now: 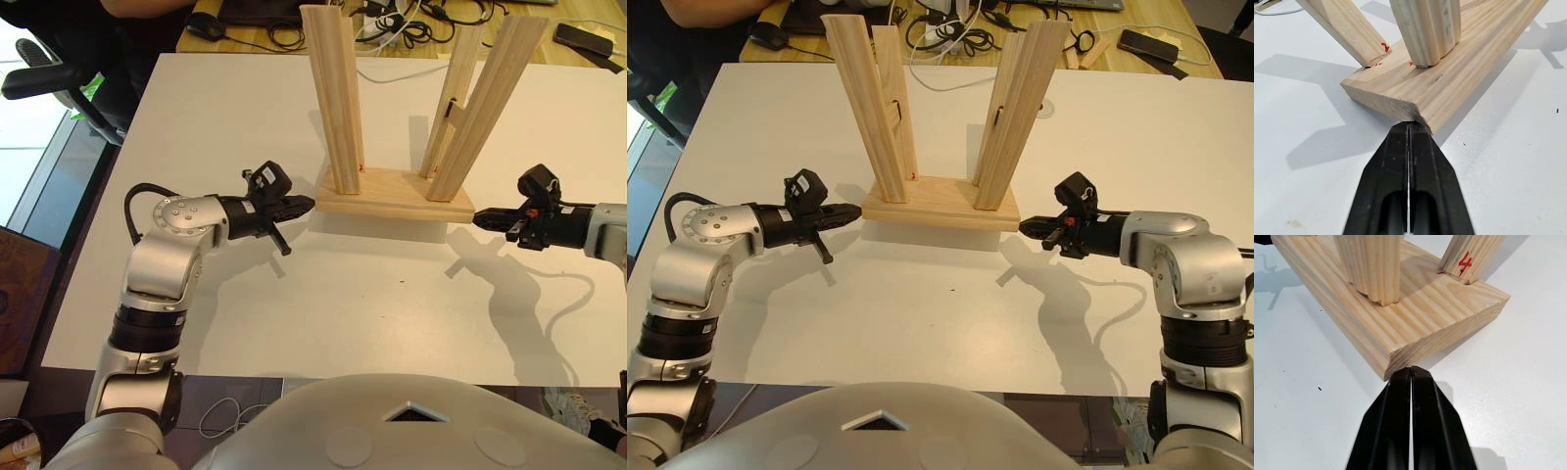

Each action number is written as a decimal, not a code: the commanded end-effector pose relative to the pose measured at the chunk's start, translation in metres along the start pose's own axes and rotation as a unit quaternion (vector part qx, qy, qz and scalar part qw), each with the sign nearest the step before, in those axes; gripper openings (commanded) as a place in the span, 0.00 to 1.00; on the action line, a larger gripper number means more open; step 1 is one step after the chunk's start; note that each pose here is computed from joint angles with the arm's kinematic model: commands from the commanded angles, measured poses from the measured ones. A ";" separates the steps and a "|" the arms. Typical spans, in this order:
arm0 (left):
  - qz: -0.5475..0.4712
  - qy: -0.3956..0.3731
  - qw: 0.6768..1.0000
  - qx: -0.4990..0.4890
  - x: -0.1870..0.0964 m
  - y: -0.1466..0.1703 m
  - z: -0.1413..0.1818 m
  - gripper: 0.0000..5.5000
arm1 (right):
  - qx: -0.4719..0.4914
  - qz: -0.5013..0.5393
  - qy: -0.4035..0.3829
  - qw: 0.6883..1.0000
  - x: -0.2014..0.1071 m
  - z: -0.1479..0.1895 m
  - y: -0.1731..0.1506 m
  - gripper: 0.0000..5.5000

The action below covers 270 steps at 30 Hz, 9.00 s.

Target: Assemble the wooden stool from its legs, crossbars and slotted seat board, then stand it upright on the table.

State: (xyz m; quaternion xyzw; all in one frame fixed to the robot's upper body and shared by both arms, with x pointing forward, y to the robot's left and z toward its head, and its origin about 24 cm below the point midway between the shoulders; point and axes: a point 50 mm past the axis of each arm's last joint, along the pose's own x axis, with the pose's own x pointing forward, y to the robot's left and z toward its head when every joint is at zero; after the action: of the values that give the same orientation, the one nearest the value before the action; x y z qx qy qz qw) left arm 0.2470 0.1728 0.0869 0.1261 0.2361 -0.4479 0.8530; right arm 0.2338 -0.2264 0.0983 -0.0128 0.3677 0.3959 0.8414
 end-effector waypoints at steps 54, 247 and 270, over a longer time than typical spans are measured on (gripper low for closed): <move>-0.035 -0.129 0.991 -0.024 -0.013 -0.015 0.047 0.00 | 0.027 0.056 -0.086 0.994 -0.028 -0.009 0.013 0.01; -0.043 -0.281 0.936 -0.206 -0.012 -0.034 0.105 0.00 | 0.057 0.205 -0.282 0.936 -0.031 0.064 0.043 0.00; 0.251 -0.181 0.935 -0.175 -0.010 0.016 0.037 0.14 | 0.127 -0.102 -0.265 0.950 -0.025 -0.001 -0.033 0.14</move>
State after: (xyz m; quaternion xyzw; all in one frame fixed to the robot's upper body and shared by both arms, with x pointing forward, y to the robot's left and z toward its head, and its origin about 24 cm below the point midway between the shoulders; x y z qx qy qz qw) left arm 0.2619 0.1608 0.1218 -0.0816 0.1517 -0.2303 0.9578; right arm 0.2401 -0.2437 0.1117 0.1685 0.1916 0.3298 0.9089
